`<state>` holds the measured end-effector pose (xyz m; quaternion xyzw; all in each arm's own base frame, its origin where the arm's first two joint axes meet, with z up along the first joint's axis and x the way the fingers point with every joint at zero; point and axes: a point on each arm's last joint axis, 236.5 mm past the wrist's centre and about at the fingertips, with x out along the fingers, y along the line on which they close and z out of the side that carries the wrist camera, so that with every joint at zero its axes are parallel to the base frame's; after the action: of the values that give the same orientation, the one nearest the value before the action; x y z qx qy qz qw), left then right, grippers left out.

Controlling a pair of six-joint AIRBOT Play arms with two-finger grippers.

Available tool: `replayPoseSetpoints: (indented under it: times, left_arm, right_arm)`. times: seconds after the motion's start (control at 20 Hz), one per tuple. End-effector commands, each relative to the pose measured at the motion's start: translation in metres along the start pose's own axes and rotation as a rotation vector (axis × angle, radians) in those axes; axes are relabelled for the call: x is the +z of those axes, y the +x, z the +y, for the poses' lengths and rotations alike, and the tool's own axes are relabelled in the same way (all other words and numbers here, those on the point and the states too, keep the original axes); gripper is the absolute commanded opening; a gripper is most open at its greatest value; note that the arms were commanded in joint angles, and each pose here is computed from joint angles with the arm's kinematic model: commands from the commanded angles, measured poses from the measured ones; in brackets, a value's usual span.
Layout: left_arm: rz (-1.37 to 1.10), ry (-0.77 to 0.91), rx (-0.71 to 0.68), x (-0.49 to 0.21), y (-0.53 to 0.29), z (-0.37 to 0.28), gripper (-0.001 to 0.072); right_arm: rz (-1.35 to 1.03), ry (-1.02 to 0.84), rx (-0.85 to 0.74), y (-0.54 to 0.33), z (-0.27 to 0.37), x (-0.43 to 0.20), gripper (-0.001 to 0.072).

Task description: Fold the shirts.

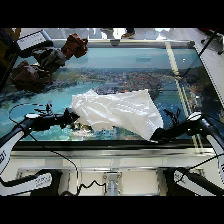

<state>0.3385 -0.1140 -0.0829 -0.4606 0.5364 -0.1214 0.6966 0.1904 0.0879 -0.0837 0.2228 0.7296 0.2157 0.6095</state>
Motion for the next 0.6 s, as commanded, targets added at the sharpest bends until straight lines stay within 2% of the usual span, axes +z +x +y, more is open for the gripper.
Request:
replayPoseSetpoints:
  times: [0.0,0.3,0.35,0.4,0.45,0.55]
  left_arm:
    - [0.004,0.002,-0.002,-0.001,0.000,-0.001,0.0020]
    - [0.010,0.007,-0.006,-0.002,0.000,-0.002,0.0020]
    - [0.010,0.009,-0.005,-0.002,0.000,-0.001,0.0020]
    - [0.009,0.009,-0.005,-0.002,0.000,-0.001,0.0020]
    - [0.007,0.009,-0.004,-0.001,0.000,-0.001,0.0020]
    - [0.007,0.009,-0.003,-0.001,0.000,-0.001,0.0020]
  right_arm:
    - [-0.025,-0.043,-0.117,0.017,-0.017,0.008,0.0447]
    - [-0.262,0.006,-0.195,0.006,-0.035,0.063,0.0437]
    - [-0.292,0.012,-0.193,0.005,-0.035,0.069,0.0407]
    - [-0.313,0.017,-0.188,0.003,-0.034,0.074,0.0250]
    - [-0.325,0.020,-0.185,0.003,-0.033,0.076,0.0039]
    - [-0.325,0.009,-0.186,0.003,-0.033,0.077,0.0026]
